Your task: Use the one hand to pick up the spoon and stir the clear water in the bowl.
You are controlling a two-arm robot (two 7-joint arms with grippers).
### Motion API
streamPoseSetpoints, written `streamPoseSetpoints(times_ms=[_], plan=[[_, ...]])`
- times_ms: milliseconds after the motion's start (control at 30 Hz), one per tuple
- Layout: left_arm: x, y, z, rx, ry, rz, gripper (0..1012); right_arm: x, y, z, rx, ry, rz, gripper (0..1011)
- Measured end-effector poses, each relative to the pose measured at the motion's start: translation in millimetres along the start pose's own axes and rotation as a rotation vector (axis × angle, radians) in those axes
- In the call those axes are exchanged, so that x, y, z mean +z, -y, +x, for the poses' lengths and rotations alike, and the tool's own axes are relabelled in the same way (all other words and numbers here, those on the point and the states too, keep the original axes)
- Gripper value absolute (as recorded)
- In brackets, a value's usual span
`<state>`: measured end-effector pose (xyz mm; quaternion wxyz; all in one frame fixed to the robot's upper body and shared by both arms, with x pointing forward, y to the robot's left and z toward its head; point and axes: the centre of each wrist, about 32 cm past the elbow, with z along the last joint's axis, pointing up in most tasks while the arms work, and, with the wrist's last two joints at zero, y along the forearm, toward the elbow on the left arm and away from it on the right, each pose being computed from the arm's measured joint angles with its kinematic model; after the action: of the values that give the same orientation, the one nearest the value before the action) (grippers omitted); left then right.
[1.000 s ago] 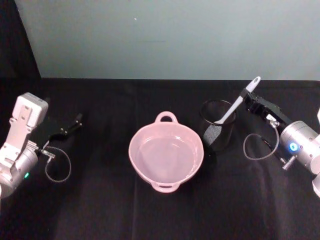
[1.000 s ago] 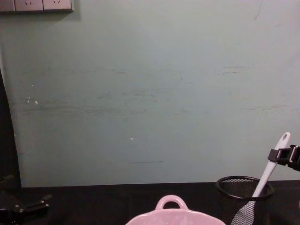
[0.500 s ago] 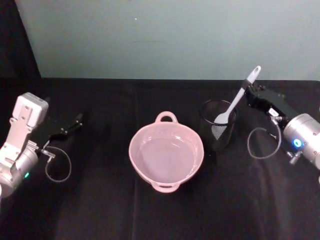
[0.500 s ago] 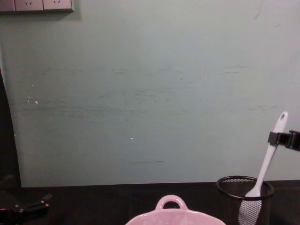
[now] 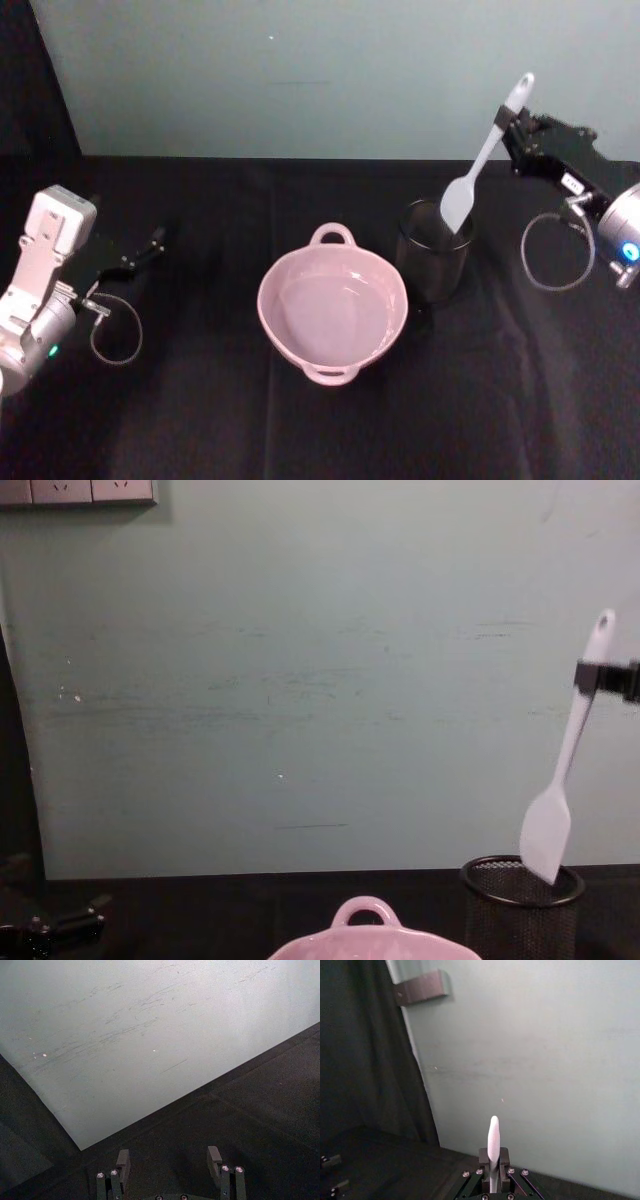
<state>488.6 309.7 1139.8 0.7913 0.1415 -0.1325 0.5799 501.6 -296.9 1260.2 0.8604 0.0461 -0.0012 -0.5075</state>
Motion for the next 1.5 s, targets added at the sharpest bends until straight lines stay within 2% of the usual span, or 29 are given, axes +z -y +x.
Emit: streamPoseSetpoints(times_ms=[133,167,333,467,633,767,1000,1100,1200,1400,1500], plan=[[0.0,0.0,0.0,0.000,0.000,0.000,1011,11.9,0.6,1.5,0.021,0.038,0.017,109],[0.0,0.0,0.0,0.000,0.000,0.000,1011,18.2,0.7,2.0,0.032,0.052,0.022,109],[0.0,0.0,0.0,0.000,0.000,0.000,1011,36.9,2.1,2.2,0.076,0.074,0.031,109],[0.0,0.0,0.0,0.000,0.000,0.000,1011,43.8,4.0,0.5,0.114,0.077,0.032,109],[0.0,0.0,0.0,0.000,0.000,0.000,1011,49.5,9.5,-7.3,0.218,0.073,0.023,109],[0.0,0.0,0.0,0.000,0.000,0.000,1011,47.3,13.0,-17.5,0.307,0.070,0.010,109],[0.0,0.0,0.0,0.000,0.000,0.000,1011,33.4,12.4,-38.3,0.488,0.080,-0.013,109],[0.0,0.0,0.0,0.000,0.000,0.000,1011,26.9,10.0,-42.3,0.525,0.086,-0.020,109],[0.0,0.0,0.0,0.000,0.000,0.000,1011,12.5,3.2,-45.8,0.566,0.098,-0.035,109],[0.0,0.0,0.0,0.000,0.000,0.000,1011,-9.6,-10.0,-47.3,0.589,0.113,-0.063,109],[0.0,0.0,0.0,0.000,0.000,0.000,1011,-14.9,-13.7,-48.0,0.592,0.120,-0.074,109]])
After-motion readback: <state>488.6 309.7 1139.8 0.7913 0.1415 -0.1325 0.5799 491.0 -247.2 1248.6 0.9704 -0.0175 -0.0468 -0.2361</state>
